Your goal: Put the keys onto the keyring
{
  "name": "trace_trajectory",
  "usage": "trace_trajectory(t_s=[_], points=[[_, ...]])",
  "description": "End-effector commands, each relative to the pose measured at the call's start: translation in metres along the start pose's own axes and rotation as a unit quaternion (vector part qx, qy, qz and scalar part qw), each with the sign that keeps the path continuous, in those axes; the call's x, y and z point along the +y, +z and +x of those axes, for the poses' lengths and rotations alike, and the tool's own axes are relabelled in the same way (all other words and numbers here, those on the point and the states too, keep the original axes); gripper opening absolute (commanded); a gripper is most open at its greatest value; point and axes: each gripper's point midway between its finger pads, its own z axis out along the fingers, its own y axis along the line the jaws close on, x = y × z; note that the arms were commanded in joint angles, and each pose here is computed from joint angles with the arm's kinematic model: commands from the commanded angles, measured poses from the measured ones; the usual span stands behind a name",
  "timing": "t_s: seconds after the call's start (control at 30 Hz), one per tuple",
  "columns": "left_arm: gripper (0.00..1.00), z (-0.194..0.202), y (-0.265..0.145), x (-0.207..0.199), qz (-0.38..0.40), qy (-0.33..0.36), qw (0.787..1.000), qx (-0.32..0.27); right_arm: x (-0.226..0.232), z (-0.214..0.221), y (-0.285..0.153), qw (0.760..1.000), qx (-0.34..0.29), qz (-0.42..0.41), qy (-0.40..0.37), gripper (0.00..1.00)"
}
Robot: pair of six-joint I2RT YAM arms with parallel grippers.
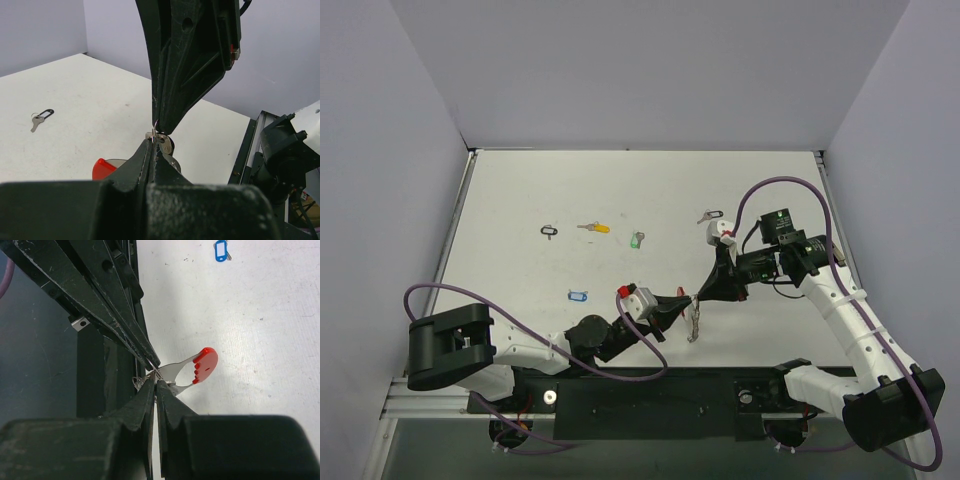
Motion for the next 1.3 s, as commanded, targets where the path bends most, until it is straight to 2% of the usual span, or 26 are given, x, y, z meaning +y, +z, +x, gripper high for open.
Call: trace_trajectory(t_s=[0.0, 1.27], points=[[0.0, -0.038, 0.009, -0.008, 0.01, -0.029, 0.997, -0.065, 0.001, -0.001, 0.004, 1.0, -0.007, -0.01, 0.008, 0.0], [0.0, -0.032, 0.002, -0.005, 0.009, -0.024, 0.998, -0.055, -0.01, -0.008, 0.002, 0.999, -0.032, 0.008, 0.041, 0.0]])
